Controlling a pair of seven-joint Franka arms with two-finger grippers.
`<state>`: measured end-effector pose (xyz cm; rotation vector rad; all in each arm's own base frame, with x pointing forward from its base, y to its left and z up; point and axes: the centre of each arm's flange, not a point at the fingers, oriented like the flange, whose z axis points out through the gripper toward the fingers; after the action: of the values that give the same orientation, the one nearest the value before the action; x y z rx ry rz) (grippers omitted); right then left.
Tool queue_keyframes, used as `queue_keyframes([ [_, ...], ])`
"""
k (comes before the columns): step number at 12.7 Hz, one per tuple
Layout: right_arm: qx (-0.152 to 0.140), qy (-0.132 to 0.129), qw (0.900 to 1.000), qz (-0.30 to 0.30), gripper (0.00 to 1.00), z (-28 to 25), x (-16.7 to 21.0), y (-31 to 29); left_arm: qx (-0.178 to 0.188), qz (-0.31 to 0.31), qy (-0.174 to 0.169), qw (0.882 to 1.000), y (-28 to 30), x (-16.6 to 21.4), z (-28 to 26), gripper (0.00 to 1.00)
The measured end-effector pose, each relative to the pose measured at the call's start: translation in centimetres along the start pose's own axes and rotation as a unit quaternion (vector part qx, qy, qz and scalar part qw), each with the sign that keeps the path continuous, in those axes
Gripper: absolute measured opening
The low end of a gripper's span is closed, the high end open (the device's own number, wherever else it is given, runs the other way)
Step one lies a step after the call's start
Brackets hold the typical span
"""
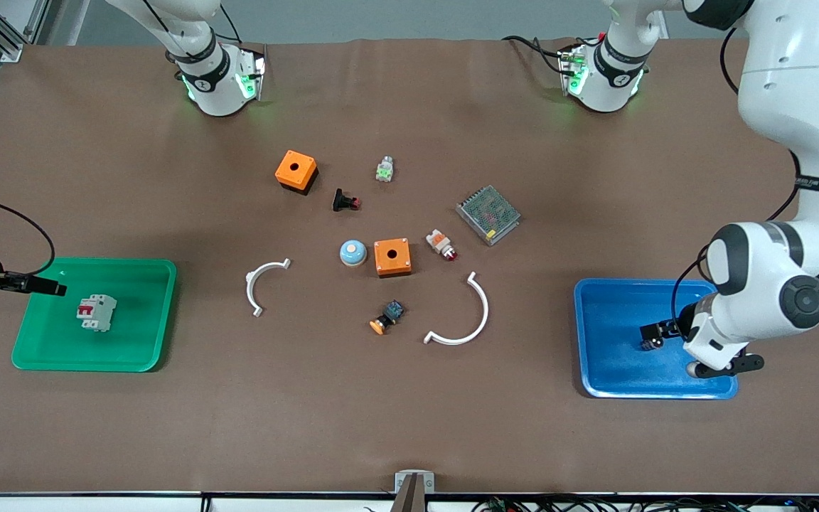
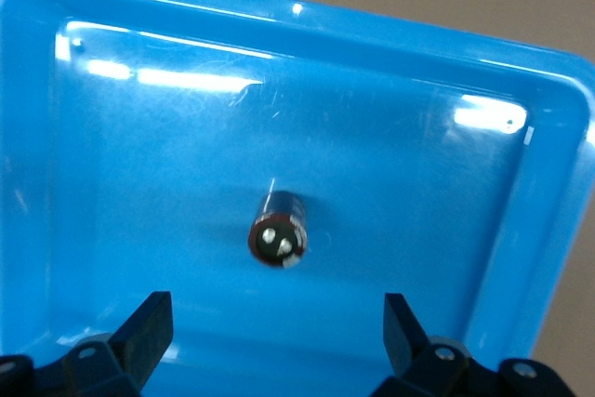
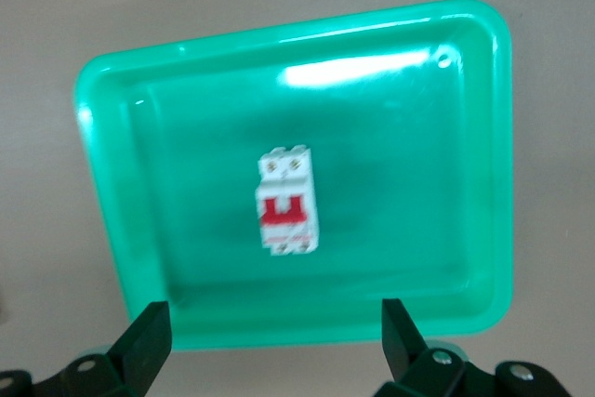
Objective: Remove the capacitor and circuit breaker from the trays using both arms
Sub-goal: 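Grasp the black capacitor with the left gripper while the right gripper grasps the breaker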
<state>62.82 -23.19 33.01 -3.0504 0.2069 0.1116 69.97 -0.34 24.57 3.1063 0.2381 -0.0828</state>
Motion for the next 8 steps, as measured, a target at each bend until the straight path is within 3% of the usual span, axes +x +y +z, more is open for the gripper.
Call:
queue_keyframes([
  [6, -0.018, 0.041, 0.998, -0.032, 1.00, 6.0, 0.3, -1.6, -0.001, -0.002, 0.005, 1.000, -0.1, 1.1, 3.4, 0.96],
  [8, -0.026, 0.051, 0.997, -0.054, 1.00, 7.8, 0.3, -1.6, -0.001, -0.002, 0.006, 1.000, -0.1, 1.2, 3.7, 0.74],
])
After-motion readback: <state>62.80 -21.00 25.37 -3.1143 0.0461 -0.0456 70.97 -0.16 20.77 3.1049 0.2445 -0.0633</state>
